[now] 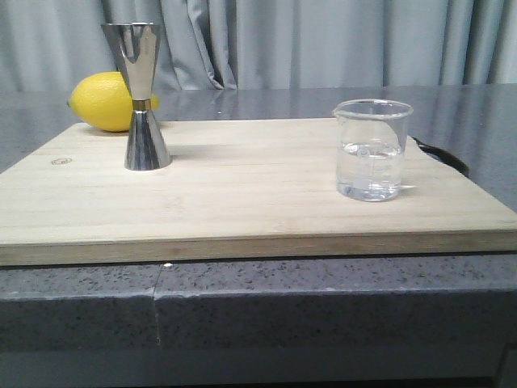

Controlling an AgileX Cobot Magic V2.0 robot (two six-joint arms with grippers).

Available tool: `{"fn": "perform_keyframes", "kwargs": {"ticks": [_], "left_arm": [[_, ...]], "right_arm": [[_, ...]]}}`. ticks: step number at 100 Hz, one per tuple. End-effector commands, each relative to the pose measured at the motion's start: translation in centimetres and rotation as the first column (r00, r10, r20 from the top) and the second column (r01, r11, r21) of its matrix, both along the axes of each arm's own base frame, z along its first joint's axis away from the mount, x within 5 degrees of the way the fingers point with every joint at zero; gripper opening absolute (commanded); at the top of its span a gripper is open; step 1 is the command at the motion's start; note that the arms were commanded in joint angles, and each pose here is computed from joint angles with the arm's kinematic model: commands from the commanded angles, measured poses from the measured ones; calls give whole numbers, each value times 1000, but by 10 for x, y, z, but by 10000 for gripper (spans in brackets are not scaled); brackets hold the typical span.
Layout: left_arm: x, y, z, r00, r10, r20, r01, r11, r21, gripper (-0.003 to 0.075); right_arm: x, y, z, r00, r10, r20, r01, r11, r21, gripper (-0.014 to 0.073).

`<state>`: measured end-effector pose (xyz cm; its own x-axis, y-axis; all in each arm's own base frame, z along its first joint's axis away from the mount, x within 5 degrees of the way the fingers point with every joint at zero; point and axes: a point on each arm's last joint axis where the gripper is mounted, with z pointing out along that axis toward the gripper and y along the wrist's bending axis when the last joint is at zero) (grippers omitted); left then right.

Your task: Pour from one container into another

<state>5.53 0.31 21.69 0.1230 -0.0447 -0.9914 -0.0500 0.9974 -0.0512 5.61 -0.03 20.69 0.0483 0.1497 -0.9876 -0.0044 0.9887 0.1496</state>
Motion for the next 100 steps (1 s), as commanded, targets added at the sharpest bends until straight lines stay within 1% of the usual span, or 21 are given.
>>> {"fn": "perform_keyframes", "kwargs": {"ticks": [1, 48, 84, 91, 96, 100], "left_arm": [[-3, 0, 4, 995, -3, 99, 3, 1000, -2, -19], [-3, 0, 4, 995, -3, 99, 3, 1000, -2, -20], [-3, 0, 2, 997, -2, 78, 2, 1000, -6, -20], [-3, 0, 2, 997, -2, 79, 4, 1000, -23, -20], [-3, 0, 3, 997, -3, 82, 8, 999, -52, -20], [-3, 0, 3, 996, -4, 84, 10, 997, -78, -20]], "right_arm": [[-1, 0, -1, 998, 1, 68, -1, 1000, -9, -52], [-1, 0, -1, 998, 1, 68, -1, 1000, -9, -52], [-1, 0, -1, 998, 1, 68, -1, 1000, -5, -52], [-1, 0, -1, 998, 1, 69, -3, 1000, 17, -52], [-1, 0, -1, 998, 2, 69, -6, 998, 58, -52], [-1, 0, -1, 998, 2, 69, -10, 994, 107, -52]]}}
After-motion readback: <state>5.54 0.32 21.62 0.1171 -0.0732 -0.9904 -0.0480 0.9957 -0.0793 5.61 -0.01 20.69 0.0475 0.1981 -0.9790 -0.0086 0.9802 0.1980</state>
